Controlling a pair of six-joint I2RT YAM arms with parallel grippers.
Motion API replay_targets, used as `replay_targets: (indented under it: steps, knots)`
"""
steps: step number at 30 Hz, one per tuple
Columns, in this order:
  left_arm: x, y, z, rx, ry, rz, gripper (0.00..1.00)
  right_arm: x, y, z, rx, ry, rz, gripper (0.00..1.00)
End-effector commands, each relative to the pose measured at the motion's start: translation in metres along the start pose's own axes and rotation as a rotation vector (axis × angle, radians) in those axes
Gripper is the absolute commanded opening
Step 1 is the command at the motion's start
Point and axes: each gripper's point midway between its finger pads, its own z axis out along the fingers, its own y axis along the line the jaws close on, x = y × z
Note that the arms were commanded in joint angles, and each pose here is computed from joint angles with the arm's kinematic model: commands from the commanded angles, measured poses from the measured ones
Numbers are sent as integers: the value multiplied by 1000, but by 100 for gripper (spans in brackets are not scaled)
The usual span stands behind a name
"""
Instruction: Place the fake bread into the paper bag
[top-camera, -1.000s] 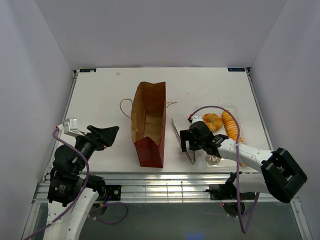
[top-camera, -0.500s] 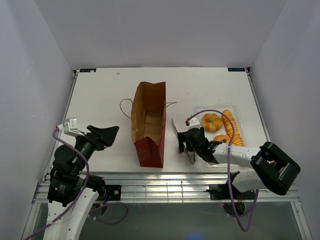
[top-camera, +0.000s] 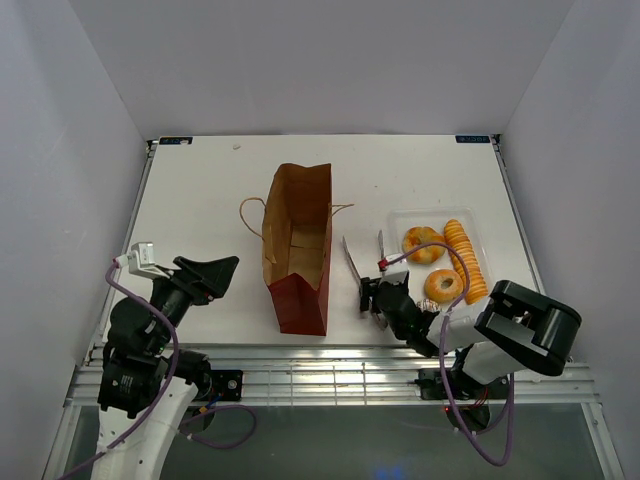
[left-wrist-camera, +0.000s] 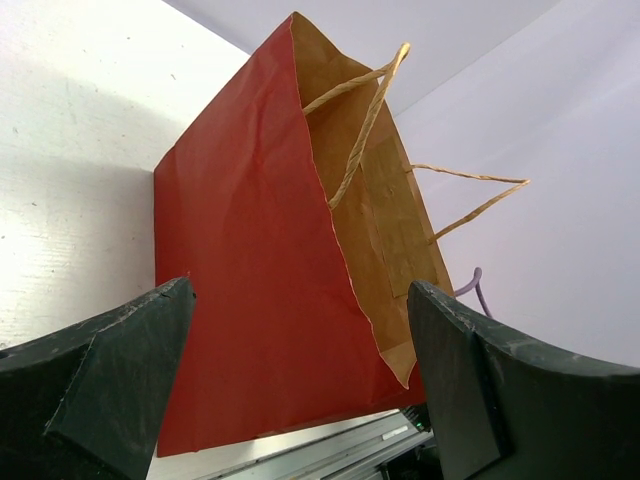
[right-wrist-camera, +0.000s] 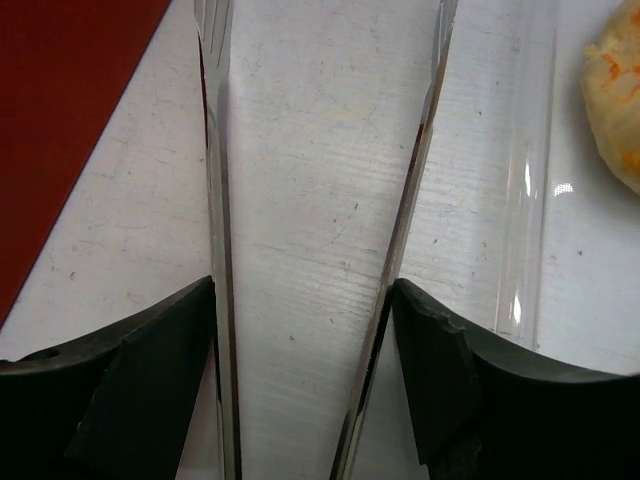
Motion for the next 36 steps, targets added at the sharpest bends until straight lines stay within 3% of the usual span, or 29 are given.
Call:
replay_targets:
  steps: [1,8,11,18,19,25,28,36]
  knots:
    - [2,-1,0,12,5,-7,98,44,-9,-11,-5,62,-18,74]
    - [8,3,3,9,19,-21,98,55,-7,-17,-33,32,-20,51]
    - [8,2,3,10,20,-24,98,46,-6,-18,-24,20,-17,49]
    - [8,1,2,14,18,-33,97,-3,6,-26,-26,1,-57,47]
    - [8,1,2,16,20,-33,97,-29,16,-28,-47,-36,-41,47]
    - [9,-1,2,28,26,-41,97,-89,15,-42,-83,10,-60,44]
    - [9,-4,1,36,28,-36,97,-108,1,-50,-79,22,-56,46]
    - [12,-6,0,51,51,-20,96,-159,-76,-97,122,141,-40,47]
